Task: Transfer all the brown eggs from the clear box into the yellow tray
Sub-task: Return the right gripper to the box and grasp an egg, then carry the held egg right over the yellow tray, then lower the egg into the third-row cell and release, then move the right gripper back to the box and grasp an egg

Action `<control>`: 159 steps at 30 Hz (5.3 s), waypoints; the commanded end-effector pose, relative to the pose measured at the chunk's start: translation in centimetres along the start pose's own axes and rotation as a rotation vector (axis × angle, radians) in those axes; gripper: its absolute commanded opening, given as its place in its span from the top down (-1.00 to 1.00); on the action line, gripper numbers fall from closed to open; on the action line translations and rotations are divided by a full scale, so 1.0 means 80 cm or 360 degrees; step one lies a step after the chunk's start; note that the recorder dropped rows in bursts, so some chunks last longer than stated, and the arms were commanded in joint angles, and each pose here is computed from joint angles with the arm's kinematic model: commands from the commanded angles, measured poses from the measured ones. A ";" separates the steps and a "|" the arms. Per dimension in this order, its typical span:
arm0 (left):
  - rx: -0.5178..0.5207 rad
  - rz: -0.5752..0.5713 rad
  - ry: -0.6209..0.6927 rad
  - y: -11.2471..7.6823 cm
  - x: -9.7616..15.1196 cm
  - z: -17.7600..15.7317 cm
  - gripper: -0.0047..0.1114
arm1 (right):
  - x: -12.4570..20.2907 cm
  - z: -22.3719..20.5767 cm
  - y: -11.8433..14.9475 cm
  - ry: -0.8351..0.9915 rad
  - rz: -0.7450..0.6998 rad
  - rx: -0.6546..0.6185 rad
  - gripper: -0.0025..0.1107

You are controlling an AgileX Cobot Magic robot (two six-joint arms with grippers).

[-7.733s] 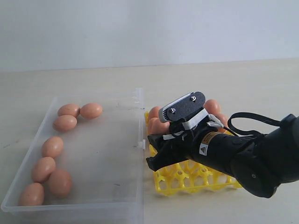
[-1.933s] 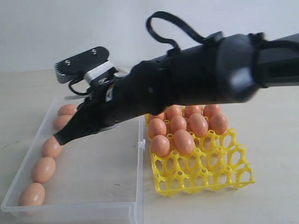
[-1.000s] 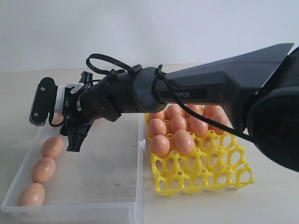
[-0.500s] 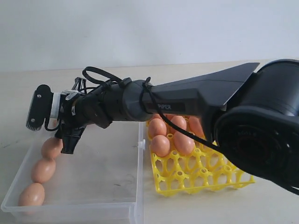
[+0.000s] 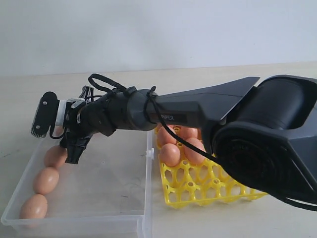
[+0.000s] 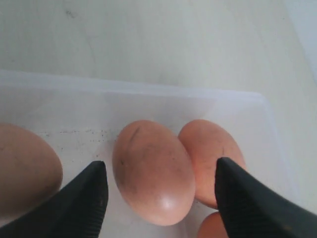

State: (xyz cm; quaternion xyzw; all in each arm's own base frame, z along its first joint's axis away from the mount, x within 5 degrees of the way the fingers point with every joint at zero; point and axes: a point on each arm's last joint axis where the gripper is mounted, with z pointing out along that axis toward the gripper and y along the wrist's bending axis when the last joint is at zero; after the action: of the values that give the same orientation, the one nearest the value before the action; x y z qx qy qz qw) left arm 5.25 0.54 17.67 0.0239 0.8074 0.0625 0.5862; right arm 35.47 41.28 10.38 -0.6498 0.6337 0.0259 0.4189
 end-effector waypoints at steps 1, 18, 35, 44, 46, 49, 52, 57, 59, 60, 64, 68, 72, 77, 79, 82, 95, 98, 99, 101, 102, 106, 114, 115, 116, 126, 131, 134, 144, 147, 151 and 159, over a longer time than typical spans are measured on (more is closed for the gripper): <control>0.0011 -0.0008 -0.0031 0.000 -0.003 -0.001 0.92 | 0.002 0.006 -0.005 -0.0009 0.0011 0.0017 -0.12; 0.0011 -0.0008 -0.0031 0.000 -0.003 -0.001 0.92 | 0.017 0.026 0.009 -0.0012 0.0011 0.0021 0.19; 0.0011 -0.0008 -0.0031 0.000 -0.003 -0.001 0.92 | 0.003 -0.101 -0.020 -0.0430 0.0549 0.0365 0.96; 0.0011 -0.0008 -0.0031 0.000 -0.003 -0.001 0.92 | 0.119 -0.300 0.010 -0.0425 0.1086 0.0779 0.96; 0.0011 -0.0008 -0.0031 0.000 -0.003 -0.001 0.92 | 0.139 -0.315 0.025 -0.0372 0.1173 0.0788 0.96; 0.0011 -0.0008 -0.0031 0.000 -0.003 -0.001 0.92 | 0.165 -0.337 0.048 -0.0371 0.1287 0.0859 0.96; 0.0011 -0.0008 -0.0031 0.000 -0.003 -0.001 0.92 | 0.184 -0.347 0.062 -0.0356 0.1405 0.0916 0.96; 0.0011 -0.0012 -0.0031 0.000 -0.003 -0.001 0.92 | 0.202 -0.352 0.077 -0.0310 0.1492 0.0941 0.96; 0.0011 -0.0012 -0.0031 0.000 -0.003 -0.001 0.92 | 0.207 -0.354 0.078 -0.0297 0.1549 0.0981 0.96; 0.0011 -0.0012 -0.0031 0.000 -0.003 -0.001 0.92 | 0.209 -0.354 0.078 -0.0299 0.1601 0.0989 0.96; 0.0011 -0.0008 -0.0031 0.000 -0.003 -0.001 0.92 | 0.214 -0.347 0.082 -0.0268 0.1683 0.0984 0.96; 0.0011 -0.0008 -0.0031 0.000 -0.003 -0.001 0.92 | 0.221 -0.337 0.086 -0.0213 0.1680 0.0987 0.96; 0.0011 -0.0012 -0.0031 0.000 -0.003 -0.001 0.92 | 0.227 -0.329 0.089 -0.0198 0.1678 0.1004 0.96; 0.0011 -0.0008 -0.0031 0.000 -0.003 -0.001 0.92 | 0.233 -0.321 0.094 -0.0159 0.1680 0.1004 0.96; 0.0011 -0.0008 -0.0031 0.000 -0.003 -0.001 0.92 | 0.233 -0.318 0.093 -0.0167 0.1671 0.1017 0.96; 0.0011 -0.0008 -0.0031 0.000 -0.003 -0.001 0.92 | 0.233 -0.310 0.088 -0.0164 0.1677 0.1025 0.96; 0.0011 -0.0008 -0.0031 0.000 -0.003 -0.001 0.92 | 0.232 -0.296 0.082 -0.0123 0.1711 0.1001 0.85; 0.0011 -0.0012 -0.0031 0.000 -0.003 -0.001 0.92 | 0.232 -0.296 0.083 -0.0115 0.1711 0.0990 0.55; 0.0011 -0.0012 -0.0031 0.000 -0.003 -0.001 0.92 | 0.232 -0.296 0.083 -0.0111 0.1707 0.0979 0.40; 0.0011 -0.0012 -0.0031 0.000 -0.003 -0.001 0.92 | 0.233 -0.296 0.084 -0.0104 0.1714 0.0981 0.09; 0.0011 -0.0012 -0.0031 0.000 -0.003 -0.001 0.92 | 0.233 -0.296 0.084 -0.0098 0.1723 0.0985 -0.01; 0.0011 -0.0008 -0.0031 0.000 -0.003 -0.001 0.92 | 0.233 -0.300 0.081 -0.0091 0.1724 0.1029 -0.17; 0.0011 -0.0011 -0.0031 0.000 -0.003 -0.001 0.92 | 0.186 -0.356 0.046 -0.0330 0.1511 0.1040 0.67; 0.0011 -0.0011 -0.0031 0.000 -0.003 -0.001 0.92 | 0.177 -0.362 0.041 -0.0350 0.1498 0.1004 0.86; 0.0011 -0.0011 -0.0031 0.000 -0.003 -0.001 0.92 | 0.168 -0.365 0.037 -0.0358 0.1491 0.0958 0.95; 0.0011 -0.0011 -0.0031 0.000 -0.003 -0.001 0.92 | 0.121 -0.313 0.026 0.0003 0.1394 0.0301 0.96; 0.0011 -0.0011 -0.0031 0.000 -0.003 -0.001 0.92 | 0.128 -0.299 0.026 0.0030 0.1248 0.0350 0.96; 0.0011 -0.0011 -0.0031 0.000 -0.003 -0.001 0.92 | 0.126 -0.300 0.019 -0.0020 0.1241 0.0421 0.95; 0.0011 -0.0011 -0.0031 0.000 -0.003 -0.001 0.92 | 0.035 -0.256 0.011 -0.0072 0.1312 0.0027 0.09; 0.0011 -0.0011 -0.0031 0.000 -0.003 -0.001 0.92 | 0.010 -0.217 0.009 -0.0062 0.1331 -0.0056 0.02; 0.0011 -0.0011 -0.0031 0.000 -0.003 -0.001 0.92 | -0.015 -0.167 0.004 -0.0040 0.1426 -0.0149 0.01; 0.0011 -0.0011 -0.0031 0.000 -0.003 -0.001 0.92 | -0.040 -0.086 0.003 0.0197 0.1744 -0.0428 -0.05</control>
State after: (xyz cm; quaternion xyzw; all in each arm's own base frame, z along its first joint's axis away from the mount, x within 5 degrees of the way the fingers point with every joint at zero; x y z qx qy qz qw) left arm 5.25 0.54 17.67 0.0239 0.8074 0.0625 0.5862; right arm 30.77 38.72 17.30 -0.2817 0.8817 0.2786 0.2561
